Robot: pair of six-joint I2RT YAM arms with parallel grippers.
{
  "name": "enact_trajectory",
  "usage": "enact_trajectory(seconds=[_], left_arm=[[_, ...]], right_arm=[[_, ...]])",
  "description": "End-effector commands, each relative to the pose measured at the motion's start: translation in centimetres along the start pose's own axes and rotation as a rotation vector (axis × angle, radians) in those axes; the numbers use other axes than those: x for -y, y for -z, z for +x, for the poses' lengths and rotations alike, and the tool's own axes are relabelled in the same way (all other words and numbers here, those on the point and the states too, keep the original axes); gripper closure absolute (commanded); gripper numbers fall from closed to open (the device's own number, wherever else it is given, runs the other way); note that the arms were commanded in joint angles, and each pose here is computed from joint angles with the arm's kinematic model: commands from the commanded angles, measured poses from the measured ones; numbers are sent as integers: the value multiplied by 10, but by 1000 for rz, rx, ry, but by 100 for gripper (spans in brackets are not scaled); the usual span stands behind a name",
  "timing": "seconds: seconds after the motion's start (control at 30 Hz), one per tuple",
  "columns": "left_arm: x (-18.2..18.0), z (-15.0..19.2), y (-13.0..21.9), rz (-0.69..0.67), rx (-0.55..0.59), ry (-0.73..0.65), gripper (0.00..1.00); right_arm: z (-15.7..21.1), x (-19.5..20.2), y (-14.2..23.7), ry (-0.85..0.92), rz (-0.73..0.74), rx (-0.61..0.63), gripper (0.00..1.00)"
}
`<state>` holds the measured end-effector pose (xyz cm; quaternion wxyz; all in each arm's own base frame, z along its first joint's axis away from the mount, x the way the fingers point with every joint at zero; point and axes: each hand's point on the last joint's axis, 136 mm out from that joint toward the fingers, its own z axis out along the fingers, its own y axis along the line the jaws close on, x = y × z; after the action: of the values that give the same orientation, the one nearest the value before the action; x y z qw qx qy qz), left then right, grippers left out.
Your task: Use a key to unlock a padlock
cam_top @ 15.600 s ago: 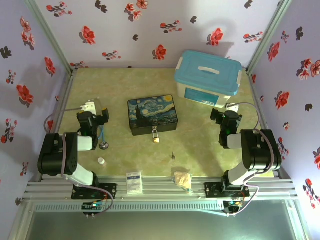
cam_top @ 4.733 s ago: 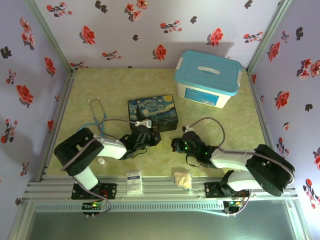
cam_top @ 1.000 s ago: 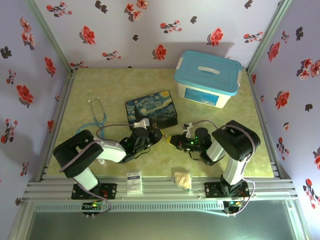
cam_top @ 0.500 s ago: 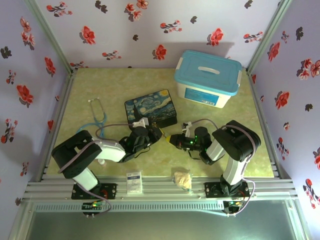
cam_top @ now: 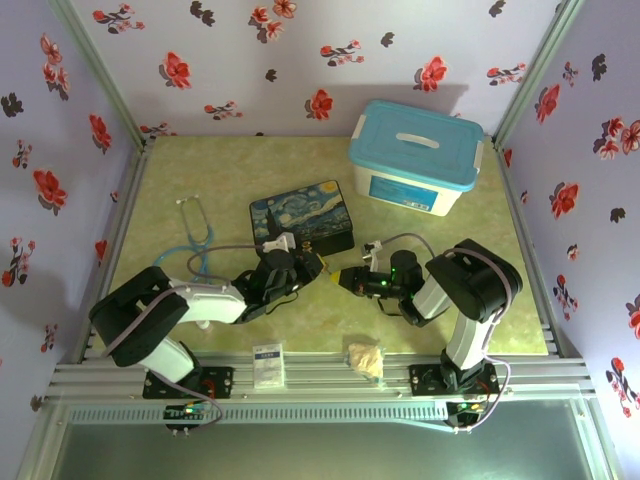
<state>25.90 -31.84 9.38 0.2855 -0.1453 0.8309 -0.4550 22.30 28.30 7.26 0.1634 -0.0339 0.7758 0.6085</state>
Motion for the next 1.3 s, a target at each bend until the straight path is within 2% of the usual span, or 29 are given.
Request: enact_trajectory(seconds=[0.0, 0.23, 0.4, 0.83, 1.27], left_arm=[[56, 1, 5, 192, -46, 2, 100], [59, -4, 6, 206, -41, 2, 100], [64, -7, 9, 222, -48, -4, 100], [65, 3, 12, 252, -100, 6, 100], [49, 4, 8, 142, -106, -58, 100]], right_arm=[[-5, -30, -3, 117, -99, -11, 100], [13, -53, -7, 170, -163, -74, 100], [12, -58, -2, 191, -170, -60, 100], [-16, -30, 20, 118, -119, -1, 100], [-27, -21, 25, 95, -89, 48, 100]])
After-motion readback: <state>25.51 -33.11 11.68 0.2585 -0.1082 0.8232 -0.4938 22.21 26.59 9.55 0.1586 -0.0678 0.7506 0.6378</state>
